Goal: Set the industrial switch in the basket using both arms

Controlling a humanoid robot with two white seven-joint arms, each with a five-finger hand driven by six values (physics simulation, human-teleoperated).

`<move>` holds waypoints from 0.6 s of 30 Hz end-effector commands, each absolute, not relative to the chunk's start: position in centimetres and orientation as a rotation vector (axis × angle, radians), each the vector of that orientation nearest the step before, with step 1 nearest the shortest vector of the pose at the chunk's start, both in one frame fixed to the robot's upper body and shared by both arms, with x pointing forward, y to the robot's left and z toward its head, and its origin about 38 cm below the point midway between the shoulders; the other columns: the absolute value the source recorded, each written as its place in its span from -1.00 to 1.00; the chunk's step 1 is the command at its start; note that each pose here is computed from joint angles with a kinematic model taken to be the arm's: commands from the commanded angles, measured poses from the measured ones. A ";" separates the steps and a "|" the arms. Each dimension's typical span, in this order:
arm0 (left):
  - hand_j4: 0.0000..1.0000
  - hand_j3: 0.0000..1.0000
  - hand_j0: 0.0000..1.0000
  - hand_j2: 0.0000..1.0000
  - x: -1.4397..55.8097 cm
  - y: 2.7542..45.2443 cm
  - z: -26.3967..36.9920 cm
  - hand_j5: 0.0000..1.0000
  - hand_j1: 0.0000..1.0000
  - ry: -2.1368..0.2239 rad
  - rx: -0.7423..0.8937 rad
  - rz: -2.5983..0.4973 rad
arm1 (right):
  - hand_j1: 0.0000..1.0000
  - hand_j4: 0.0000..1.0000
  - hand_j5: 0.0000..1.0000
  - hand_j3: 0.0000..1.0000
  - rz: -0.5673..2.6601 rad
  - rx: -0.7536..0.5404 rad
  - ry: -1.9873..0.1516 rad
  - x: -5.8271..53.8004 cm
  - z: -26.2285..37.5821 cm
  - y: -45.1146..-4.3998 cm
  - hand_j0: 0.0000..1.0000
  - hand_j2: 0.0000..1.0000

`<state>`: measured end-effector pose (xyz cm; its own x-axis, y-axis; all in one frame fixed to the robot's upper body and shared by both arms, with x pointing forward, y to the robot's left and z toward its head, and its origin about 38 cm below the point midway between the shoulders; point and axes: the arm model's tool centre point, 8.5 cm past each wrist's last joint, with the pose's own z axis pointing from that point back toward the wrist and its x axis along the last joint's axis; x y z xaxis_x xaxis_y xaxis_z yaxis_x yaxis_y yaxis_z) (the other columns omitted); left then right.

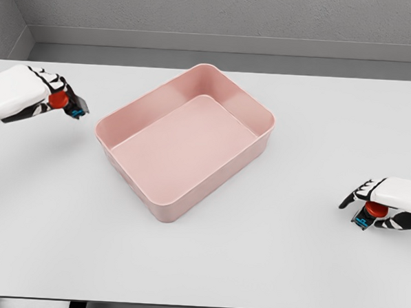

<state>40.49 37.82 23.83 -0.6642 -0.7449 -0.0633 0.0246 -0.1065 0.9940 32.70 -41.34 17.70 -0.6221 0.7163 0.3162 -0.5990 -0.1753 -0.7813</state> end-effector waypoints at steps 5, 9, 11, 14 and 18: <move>-0.28 -0.28 -0.28 -0.28 39.9 36.3 25.6 -0.28 -0.28 -1.707 0.805 -1.830 | 0.28 0.28 0.28 0.28 1.903 -0.154 -1.182 32.7 17.8 -41.5 0.28 0.28; -0.28 -0.28 -0.28 -0.28 39.7 35.6 25.9 -0.28 -0.28 -1.731 0.802 -1.837 | 0.17 0.17 0.17 0.17 1.903 -0.156 -1.181 32.8 17.8 -41.6 0.17 0.17; -0.28 -0.28 -0.28 -0.28 39.6 35.2 26.0 -0.28 -0.28 -1.743 0.800 -1.841 | 0.12 0.12 0.12 0.12 1.904 -0.155 -1.184 32.8 17.9 -41.5 0.12 0.12; -0.28 -0.28 -0.28 -0.28 39.3 34.6 25.8 -0.28 -0.28 -1.759 0.784 -1.847 | 0.04 0.04 0.04 0.04 1.909 -0.155 -1.179 32.8 18.0 -41.5 0.04 0.04; -0.28 -0.28 -0.28 -0.28 39.1 33.4 25.8 -0.28 -0.28 -1.797 0.766 -1.850 | 0.01 0.01 0.01 0.01 1.916 -0.159 -1.187 33.0 18.2 -41.3 0.01 0.01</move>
<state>39.20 33.91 25.70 -0.7370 -0.6703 -0.0865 -0.0558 -0.0671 0.9962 32.97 -41.32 18.13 -0.6285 0.7153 0.3054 -0.5939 -0.1879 -0.7822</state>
